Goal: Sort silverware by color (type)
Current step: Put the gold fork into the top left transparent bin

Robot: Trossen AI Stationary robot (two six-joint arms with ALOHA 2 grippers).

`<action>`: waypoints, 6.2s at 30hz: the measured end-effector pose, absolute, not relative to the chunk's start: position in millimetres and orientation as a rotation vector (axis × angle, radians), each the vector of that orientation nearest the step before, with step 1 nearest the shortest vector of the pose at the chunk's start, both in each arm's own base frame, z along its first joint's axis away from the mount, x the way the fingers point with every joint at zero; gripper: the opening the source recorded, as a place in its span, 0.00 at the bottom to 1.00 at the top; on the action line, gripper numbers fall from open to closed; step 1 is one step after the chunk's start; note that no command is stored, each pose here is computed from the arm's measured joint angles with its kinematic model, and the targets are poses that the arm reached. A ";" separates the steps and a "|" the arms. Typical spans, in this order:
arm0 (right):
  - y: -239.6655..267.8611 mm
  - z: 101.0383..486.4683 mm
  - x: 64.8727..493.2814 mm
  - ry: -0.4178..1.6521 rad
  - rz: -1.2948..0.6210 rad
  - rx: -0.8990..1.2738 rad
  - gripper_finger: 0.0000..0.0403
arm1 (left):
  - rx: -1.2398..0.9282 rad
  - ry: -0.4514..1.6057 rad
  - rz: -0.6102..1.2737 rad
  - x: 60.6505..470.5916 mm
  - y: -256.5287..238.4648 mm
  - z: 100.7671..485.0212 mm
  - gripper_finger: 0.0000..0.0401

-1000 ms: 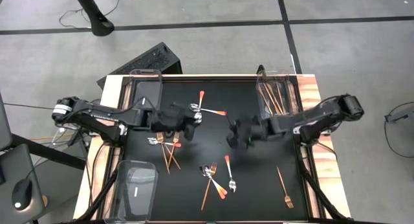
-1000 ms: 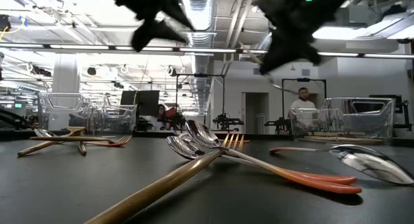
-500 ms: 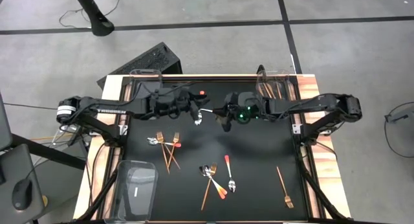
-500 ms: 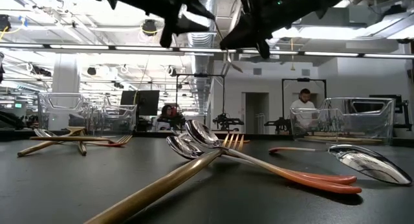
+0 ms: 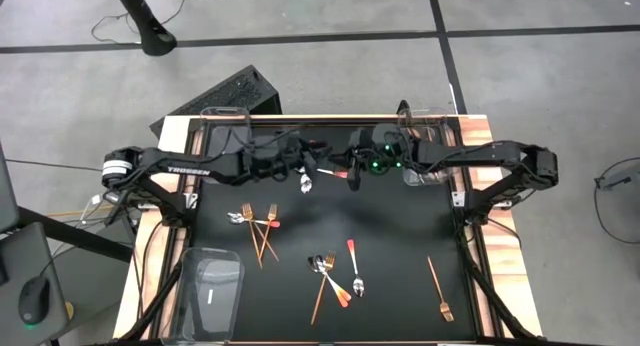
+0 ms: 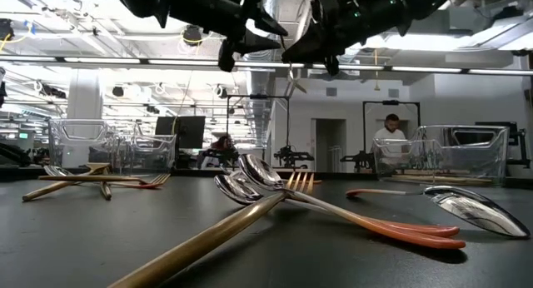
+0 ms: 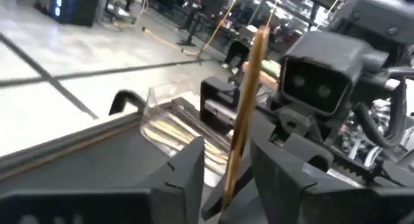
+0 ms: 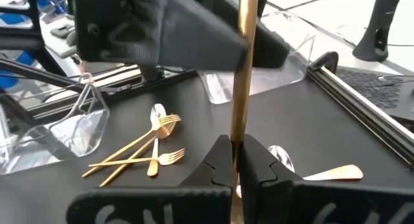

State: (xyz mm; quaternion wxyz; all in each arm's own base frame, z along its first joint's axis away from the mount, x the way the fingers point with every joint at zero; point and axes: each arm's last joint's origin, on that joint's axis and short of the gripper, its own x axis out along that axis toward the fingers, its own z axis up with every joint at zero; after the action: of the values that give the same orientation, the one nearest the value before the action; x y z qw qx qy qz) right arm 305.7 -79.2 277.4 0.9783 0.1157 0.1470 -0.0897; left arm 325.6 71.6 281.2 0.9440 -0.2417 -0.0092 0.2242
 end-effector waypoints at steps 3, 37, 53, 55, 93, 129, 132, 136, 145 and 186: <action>-80.0 277.5 305.5 0.296 -0.180 0.232 0.03 | -0.484 -0.023 0.451 324.6 77.1 281.9 0.17; -117.6 253.0 299.9 0.396 -0.364 0.412 0.52 | -0.496 0.957 1.272 171.7 187.6 323.3 0.00; -115.2 236.3 302.4 0.483 -0.379 0.569 0.52 | -0.843 0.940 1.381 125.3 215.9 289.4 0.21; -112.5 234.6 302.3 0.503 -0.377 0.578 0.52 | -0.867 0.941 1.330 126.7 215.2 288.9 0.23; 152.1 213.6 179.6 1.757 -0.578 1.033 0.43 | -0.507 0.680 0.200 239.4 49.5 267.1 0.24; 169.1 138.3 137.5 1.694 -0.632 1.178 0.20 | -0.398 0.646 0.350 243.2 3.1 266.3 0.24; 169.1 138.3 137.2 1.700 -0.672 1.209 0.12 | -0.399 0.645 0.356 243.2 4.4 266.2 0.24; 169.6 139.0 137.7 1.695 -0.688 1.235 0.02 | -0.400 0.634 0.372 243.5 6.8 266.8 0.24; 171.1 139.3 139.2 1.666 -0.693 1.266 0.04 | -0.421 0.583 0.359 246.8 7.4 270.6 0.24; 187.9 137.6 156.2 1.654 -0.708 1.212 0.02 | -0.472 0.574 0.385 246.5 7.6 270.4 0.24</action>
State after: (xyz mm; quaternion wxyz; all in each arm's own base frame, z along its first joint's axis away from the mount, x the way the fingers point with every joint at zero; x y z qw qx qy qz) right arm 156.2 187.9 137.6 0.4672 0.4942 0.6740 -0.2887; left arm 246.5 7.6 270.4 0.9137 -0.2289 0.2788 0.1870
